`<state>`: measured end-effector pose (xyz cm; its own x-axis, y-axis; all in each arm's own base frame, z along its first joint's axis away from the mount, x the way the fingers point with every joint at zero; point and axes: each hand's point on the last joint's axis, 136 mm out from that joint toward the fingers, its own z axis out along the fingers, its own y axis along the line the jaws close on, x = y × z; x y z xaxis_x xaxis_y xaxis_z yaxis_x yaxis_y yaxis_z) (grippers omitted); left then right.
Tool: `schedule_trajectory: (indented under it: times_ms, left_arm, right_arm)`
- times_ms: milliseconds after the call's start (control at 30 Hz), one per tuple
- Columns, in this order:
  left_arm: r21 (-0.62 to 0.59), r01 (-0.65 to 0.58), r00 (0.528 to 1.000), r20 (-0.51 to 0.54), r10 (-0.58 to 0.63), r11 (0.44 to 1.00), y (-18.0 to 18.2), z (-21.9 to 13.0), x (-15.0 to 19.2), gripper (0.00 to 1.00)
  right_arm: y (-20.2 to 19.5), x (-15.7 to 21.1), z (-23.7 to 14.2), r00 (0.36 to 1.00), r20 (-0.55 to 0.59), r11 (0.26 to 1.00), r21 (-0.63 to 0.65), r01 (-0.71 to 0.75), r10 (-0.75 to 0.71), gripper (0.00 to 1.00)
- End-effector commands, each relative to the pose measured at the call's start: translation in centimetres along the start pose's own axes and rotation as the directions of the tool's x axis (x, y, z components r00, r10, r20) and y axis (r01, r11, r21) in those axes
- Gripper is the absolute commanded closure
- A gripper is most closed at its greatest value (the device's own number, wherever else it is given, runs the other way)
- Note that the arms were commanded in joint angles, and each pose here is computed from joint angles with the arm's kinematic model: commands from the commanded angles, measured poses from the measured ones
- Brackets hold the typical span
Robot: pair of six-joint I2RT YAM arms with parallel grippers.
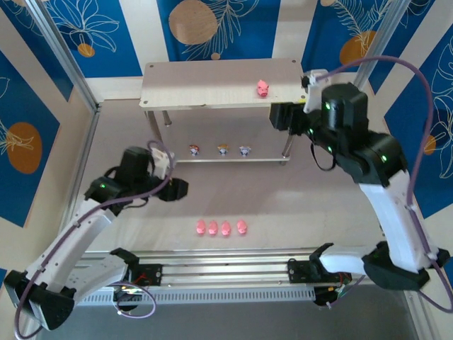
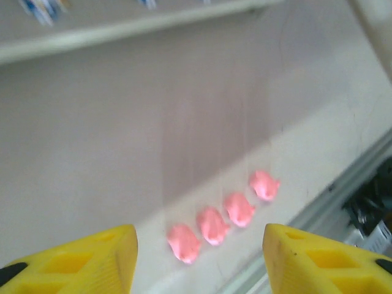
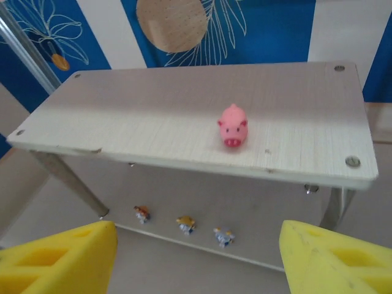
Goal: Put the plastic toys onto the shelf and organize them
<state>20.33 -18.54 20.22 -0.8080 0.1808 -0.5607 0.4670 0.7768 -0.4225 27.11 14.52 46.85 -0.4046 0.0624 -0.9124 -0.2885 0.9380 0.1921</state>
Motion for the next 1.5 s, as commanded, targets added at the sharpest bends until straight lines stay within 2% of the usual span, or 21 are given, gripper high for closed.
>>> schedule_trajectory:
  times_ms: [0, 100, 267, 400, 700, 1000, 1200, 1467]
  left_arm:
    - [-0.055, 0.104, 0.992, -0.063, -0.108, 0.993, 0.5, 2.0, 3.6, 0.44]
    - [-0.093, 0.157, 0.979, -0.118, -0.167, 0.983, 1.0, 3.5, 6.6, 0.44]
    - [-0.093, 0.214, 0.963, -0.144, -0.226, 0.972, 1.1, 5.6, 9.1, 0.44]
    - [-0.075, 0.230, 0.964, -0.120, -0.238, 0.970, 0.7, 6.9, 9.0, 0.45]
    - [-0.147, 0.182, 0.960, -0.190, -0.208, 0.972, 1.5, 10.0, 10.6, 0.48]
    - [-0.181, 0.157, 0.952, -0.232, -0.198, 0.971, 2.3, 11.0, 11.5, 0.52]
    - [-0.182, 0.161, 0.942, -0.266, -0.206, 0.970, 2.3, 11.5, 12.2, 0.57]
    - [-0.179, 0.154, 0.930, -0.305, -0.203, 0.972, 2.3, 12.3, 12.8, 0.58]
  right_arm:
    - [-1.7, 4.5, 0.3, 0.993, -0.120, 0.996, 0.091, 0.002, 0.009, 0.29]
    - [-2.2, 6.6, -0.5, 0.987, -0.160, 0.996, 0.092, -0.015, 0.029, 0.29]
    - [-2.0, 7.8, -0.8, 0.984, -0.176, 0.998, 0.058, -0.030, 0.040, 0.29]
    - [-1.4, 8.5, -0.2, 0.981, -0.189, 0.999, 0.024, -0.036, 0.040, 0.29]
    - [-0.8, 9.0, 0.3, 0.980, -0.197, 0.999, -0.010, -0.042, 0.039, 0.29]
    - [-1.5, 8.5, -0.6, 0.988, -0.150, 0.999, 0.002, -0.037, 0.036, 0.29]
    - [-1.3, 8.5, -0.1, 0.987, -0.158, 0.999, -0.007, -0.034, 0.033, 0.29]
    - [-1.2, 8.3, 0.5, 0.986, -0.161, 0.999, -0.018, -0.035, 0.032, 0.30]
